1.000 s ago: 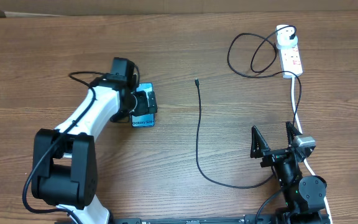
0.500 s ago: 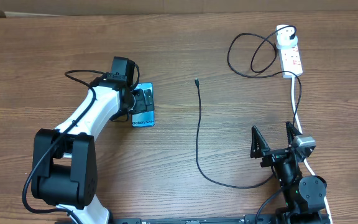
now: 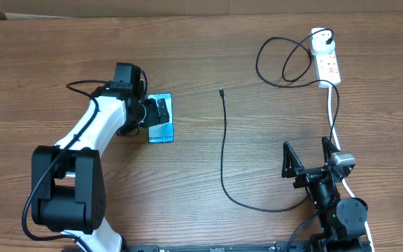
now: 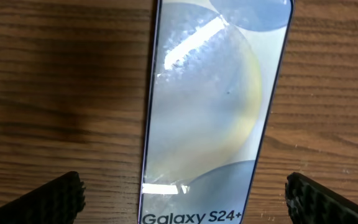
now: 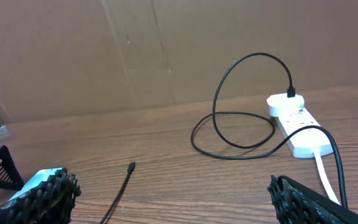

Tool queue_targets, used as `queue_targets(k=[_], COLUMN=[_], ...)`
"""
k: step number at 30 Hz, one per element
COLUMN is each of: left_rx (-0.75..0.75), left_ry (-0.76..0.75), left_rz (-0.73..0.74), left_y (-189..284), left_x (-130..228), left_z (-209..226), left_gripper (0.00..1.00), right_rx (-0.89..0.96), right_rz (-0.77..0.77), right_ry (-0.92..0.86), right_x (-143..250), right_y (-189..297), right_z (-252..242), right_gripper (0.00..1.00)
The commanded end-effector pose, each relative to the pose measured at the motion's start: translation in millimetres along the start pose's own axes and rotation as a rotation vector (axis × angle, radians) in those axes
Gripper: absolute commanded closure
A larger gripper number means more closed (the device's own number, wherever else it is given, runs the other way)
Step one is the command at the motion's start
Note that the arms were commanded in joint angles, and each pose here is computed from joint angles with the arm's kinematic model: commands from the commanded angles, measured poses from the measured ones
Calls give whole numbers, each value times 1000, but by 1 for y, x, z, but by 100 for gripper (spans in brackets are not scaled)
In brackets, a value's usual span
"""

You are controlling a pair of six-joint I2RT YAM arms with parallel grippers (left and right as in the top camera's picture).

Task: Plug charger to phone and switch on socket
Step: 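Lower the left gripper onto the phone and close on it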

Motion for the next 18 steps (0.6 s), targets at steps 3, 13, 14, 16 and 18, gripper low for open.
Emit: queue_targets(k=[3, 13, 14, 16, 18], left_rx=[6, 7, 4, -13, -38], left_ry=[-55, -73, -82, -94, -97], left_rz=[8, 89, 90, 81, 65], left_y=[-4, -30, -32, -34, -35], left_x=[0, 10, 11, 12, 12], left_z=[-3, -9, -12, -16, -20], left_gripper=[10, 0, 0, 0, 0], right_rx=[-10, -10, -10, -10, -10], right_rz=[3, 3, 3, 3, 3], right_ry=[4, 4, 4, 4, 4], right_x=[3, 3, 3, 3, 3], right_y=[0, 0, 0, 0, 0], right_z=[0, 0, 0, 0, 0], right_gripper=[0, 0, 0, 0, 0])
Point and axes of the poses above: each gripper's point midway between its finger pads, its own y axis back along the fingers, its own z axis along the line the jaws close on, x = y × z, the point moved 10 cm from there along y, back along the fingers, and after that the axes turned 1 degree about -y, right-handed, at the moved point
